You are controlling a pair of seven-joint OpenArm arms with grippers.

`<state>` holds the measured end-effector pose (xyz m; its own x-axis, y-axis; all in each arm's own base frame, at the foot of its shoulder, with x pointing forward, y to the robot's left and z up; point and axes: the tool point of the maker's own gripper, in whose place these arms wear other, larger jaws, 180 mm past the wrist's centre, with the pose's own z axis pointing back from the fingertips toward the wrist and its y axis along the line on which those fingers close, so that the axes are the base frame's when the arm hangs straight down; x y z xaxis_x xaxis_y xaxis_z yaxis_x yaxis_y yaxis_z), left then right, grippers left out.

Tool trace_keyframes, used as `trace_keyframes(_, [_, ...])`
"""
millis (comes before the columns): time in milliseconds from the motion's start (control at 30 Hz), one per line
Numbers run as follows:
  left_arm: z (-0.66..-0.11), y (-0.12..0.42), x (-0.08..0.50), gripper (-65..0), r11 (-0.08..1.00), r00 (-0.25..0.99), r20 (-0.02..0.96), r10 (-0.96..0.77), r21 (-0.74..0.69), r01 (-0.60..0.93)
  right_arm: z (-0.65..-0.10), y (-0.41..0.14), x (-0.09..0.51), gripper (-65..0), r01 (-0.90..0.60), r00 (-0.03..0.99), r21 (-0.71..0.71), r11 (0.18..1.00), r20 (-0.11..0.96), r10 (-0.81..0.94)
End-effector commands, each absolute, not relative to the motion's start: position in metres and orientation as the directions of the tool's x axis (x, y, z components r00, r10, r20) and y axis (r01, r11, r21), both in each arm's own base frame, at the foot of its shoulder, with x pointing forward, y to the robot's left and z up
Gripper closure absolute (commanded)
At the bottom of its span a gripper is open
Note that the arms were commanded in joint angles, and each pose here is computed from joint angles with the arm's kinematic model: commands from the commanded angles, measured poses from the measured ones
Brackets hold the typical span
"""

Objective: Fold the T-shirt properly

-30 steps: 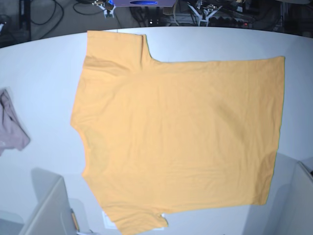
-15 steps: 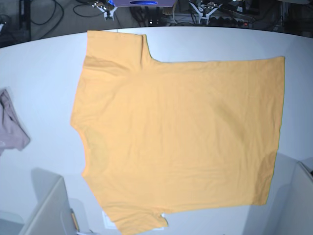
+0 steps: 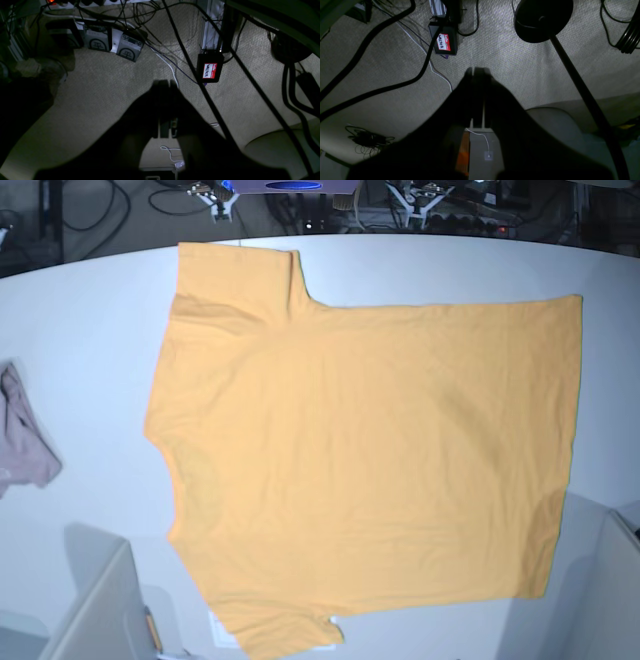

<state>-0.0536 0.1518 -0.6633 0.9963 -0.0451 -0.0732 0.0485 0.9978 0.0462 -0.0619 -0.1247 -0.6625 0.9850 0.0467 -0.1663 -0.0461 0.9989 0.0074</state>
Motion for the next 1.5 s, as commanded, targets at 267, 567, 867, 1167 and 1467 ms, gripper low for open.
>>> trace_keyframes(267, [-0.656,0.181,-0.084,0.0,0.993,0.996,-0.062,-0.067,0.089,0.073,-0.660,-0.141,-0.076,0.0,-0.056,0.997,-0.012,0.998,-0.051,0.055])
trace_keyframes(567, [-0.637,0.213,-0.097,0.0,0.985,0.993,0.023,-0.117,0.134,0.113,-0.649,-0.154,-0.103,0.0,-0.056,0.998,-0.031,0.998,-0.026,0.055])
trace_keyframes(867, [-0.600,0.246,-0.116,0.0,0.969,0.978,0.082,-0.191,0.175,0.174,-0.632,-0.153,-0.121,0.0,-0.062,0.998,-0.031,0.998,0.024,0.062])
trace_keyframes(1167, [-0.541,0.237,-0.114,0.0,0.962,0.945,0.210,-0.251,0.159,0.220,-0.594,-0.189,-0.115,0.0,0.077,0.994,-0.128,0.989,0.085,-0.067])
trace_keyframes(1467, [-0.457,0.258,-0.059,0.0,0.975,0.887,0.428,-0.171,0.206,0.088,-0.516,-0.222,-0.044,0.0,0.171,0.957,-0.210,0.963,0.268,-0.111])
